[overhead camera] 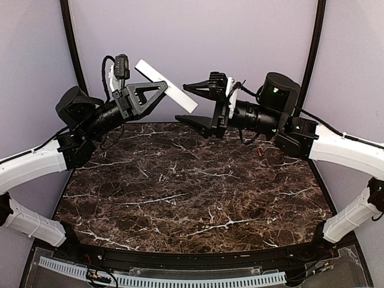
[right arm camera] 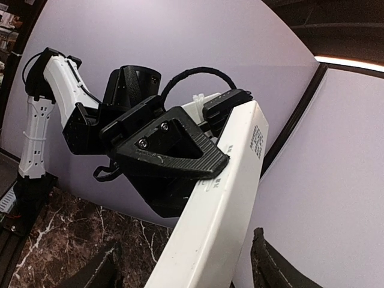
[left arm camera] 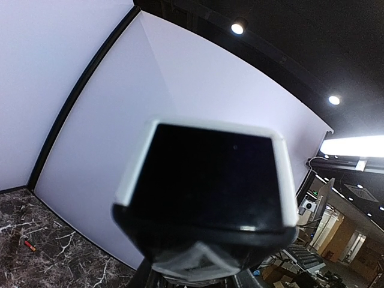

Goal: Load the batteries into the remote control
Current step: Remove the battery cover from the remote control.

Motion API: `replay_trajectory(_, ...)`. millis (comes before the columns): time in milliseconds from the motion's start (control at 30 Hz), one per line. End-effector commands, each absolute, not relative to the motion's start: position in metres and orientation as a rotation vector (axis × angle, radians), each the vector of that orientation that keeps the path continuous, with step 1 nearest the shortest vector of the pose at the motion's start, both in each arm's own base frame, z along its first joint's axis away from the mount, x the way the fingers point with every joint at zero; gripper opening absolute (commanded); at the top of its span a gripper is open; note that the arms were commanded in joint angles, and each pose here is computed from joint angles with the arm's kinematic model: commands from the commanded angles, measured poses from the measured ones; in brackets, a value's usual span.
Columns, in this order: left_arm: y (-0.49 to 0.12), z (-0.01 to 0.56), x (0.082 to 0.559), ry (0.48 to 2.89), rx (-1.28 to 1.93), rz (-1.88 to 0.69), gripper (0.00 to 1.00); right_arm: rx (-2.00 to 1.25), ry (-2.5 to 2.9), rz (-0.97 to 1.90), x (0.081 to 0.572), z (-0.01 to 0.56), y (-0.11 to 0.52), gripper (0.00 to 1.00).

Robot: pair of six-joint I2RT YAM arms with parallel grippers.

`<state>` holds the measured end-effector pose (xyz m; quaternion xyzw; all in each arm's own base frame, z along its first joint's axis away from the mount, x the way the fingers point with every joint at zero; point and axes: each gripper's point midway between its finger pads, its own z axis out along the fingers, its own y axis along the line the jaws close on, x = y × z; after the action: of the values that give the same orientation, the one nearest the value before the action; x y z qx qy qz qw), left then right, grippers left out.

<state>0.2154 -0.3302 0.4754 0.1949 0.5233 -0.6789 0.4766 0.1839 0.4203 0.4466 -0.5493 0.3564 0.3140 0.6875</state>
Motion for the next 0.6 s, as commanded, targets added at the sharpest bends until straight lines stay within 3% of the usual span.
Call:
replay_trajectory(0, -0.320, 0.493, 0.206, 1.210, 0.467, -1.679, 0.00, -1.171, 0.712, 0.679, 0.180, 0.475, 0.418, 0.63)
replay_trajectory(200, -0.322, 0.492, 0.205, 1.218, 0.477, -1.691, 0.00, -1.201, 0.739, 0.680, 0.181, 0.467, 0.423, 0.42)
replay_trajectory(333, -0.321, 0.495, 0.202, 1.196, 0.489, -1.704, 0.00, -1.217, 0.757, 0.676, 0.183, 0.463, 0.425, 0.40)
replay_trajectory(433, -0.321, 0.496, 0.201, 1.194, 0.493, -1.704, 0.00, -1.227, 0.772, 0.673, 0.183, 0.459, 0.425, 0.34)
replay_trajectory(533, -0.321, 0.497, 0.202, 1.193, 0.488, -1.701, 0.00, -1.235, 0.789, 0.664, 0.185, 0.456, 0.424, 0.21)
replay_trajectory(567, -0.320, 0.498, 0.202, 1.191, 0.485, -1.698, 0.00, -1.235, 0.800, 0.660, 0.186, 0.455, 0.424, 0.09)
